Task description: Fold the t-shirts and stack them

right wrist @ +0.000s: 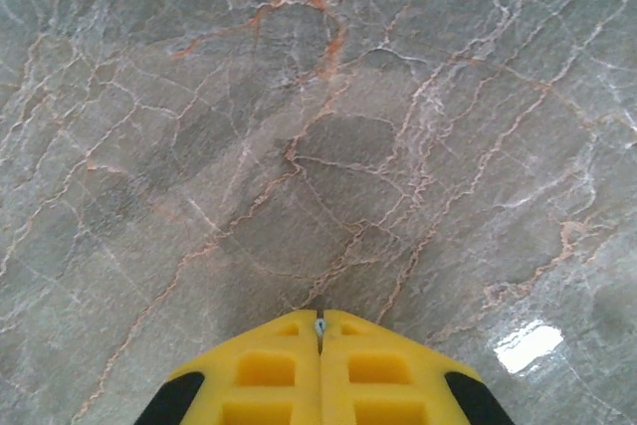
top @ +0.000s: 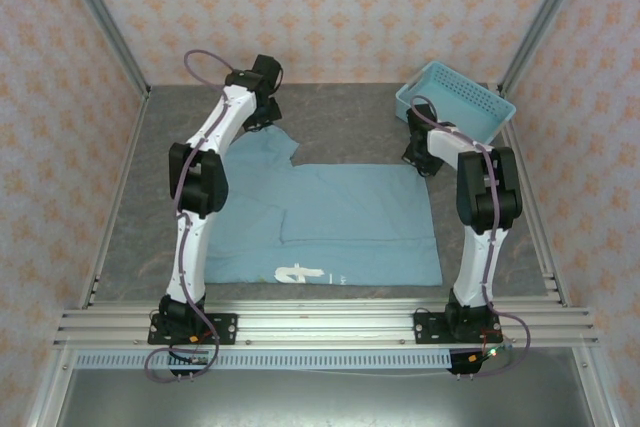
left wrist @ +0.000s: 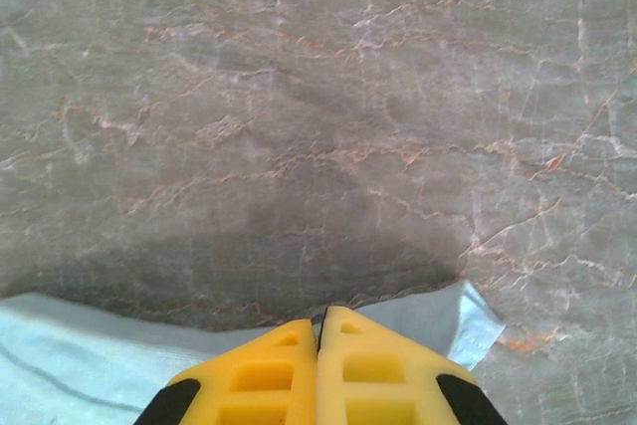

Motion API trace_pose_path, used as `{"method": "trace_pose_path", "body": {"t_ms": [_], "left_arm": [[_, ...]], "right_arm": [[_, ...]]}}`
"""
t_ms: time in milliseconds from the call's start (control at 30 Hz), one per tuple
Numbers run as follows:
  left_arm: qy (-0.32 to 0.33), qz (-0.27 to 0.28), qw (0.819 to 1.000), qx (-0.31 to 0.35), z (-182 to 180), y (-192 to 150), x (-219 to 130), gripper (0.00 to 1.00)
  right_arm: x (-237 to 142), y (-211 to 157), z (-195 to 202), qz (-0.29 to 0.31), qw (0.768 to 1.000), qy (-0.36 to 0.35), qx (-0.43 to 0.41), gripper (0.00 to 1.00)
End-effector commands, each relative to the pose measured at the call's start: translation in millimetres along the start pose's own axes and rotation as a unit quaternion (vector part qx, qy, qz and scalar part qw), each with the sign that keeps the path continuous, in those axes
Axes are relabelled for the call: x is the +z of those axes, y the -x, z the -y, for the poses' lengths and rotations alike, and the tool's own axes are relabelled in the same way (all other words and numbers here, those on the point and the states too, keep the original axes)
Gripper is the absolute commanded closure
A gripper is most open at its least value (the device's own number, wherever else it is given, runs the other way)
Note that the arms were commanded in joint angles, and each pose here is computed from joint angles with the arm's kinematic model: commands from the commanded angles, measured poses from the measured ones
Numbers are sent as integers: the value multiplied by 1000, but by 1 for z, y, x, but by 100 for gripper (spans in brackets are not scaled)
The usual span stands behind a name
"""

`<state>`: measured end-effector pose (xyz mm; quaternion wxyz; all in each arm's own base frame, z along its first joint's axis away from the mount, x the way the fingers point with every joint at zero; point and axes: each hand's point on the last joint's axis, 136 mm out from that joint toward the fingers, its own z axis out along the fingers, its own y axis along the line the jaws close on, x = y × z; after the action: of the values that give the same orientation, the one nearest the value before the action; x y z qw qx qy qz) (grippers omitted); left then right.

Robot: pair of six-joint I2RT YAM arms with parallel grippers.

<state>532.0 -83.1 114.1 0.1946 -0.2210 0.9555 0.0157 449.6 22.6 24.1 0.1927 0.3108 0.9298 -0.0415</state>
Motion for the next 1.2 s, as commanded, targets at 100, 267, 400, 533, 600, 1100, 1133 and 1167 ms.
{"method": "trace_pose_path", "body": {"t_ms": [100,267,400,533,600,1100,1133,1167], "left_arm": [[29,1,999,34,-30,-11,-47,100],[37,-5,999,35,-50,-25,-77,100],[46,-13,998,39,-70,-41,-99,100],[48,-16,998,41,-92,-61,-124,100],[53,-22,998,41,-103,-74,-134,100],[75,-54,996,-9,-190,-187,-169,100],[85,-53,995,-12,-197,-193,-169,100],[97,-51,994,-15,-205,-197,-170,100]], "right_arm": [[-21,5,19,16,999,-21,-23,100],[-38,4,21,18,999,-8,-39,100],[-48,2,25,19,999,-2,-44,100],[-58,-3,35,15,999,-13,-42,100],[-62,-9,43,10,999,-25,-38,100],[-89,-80,90,-24,999,-26,-14,100],[-91,-85,91,-27,999,-24,-16,100],[-93,-90,91,-29,999,-22,-19,100]]}}
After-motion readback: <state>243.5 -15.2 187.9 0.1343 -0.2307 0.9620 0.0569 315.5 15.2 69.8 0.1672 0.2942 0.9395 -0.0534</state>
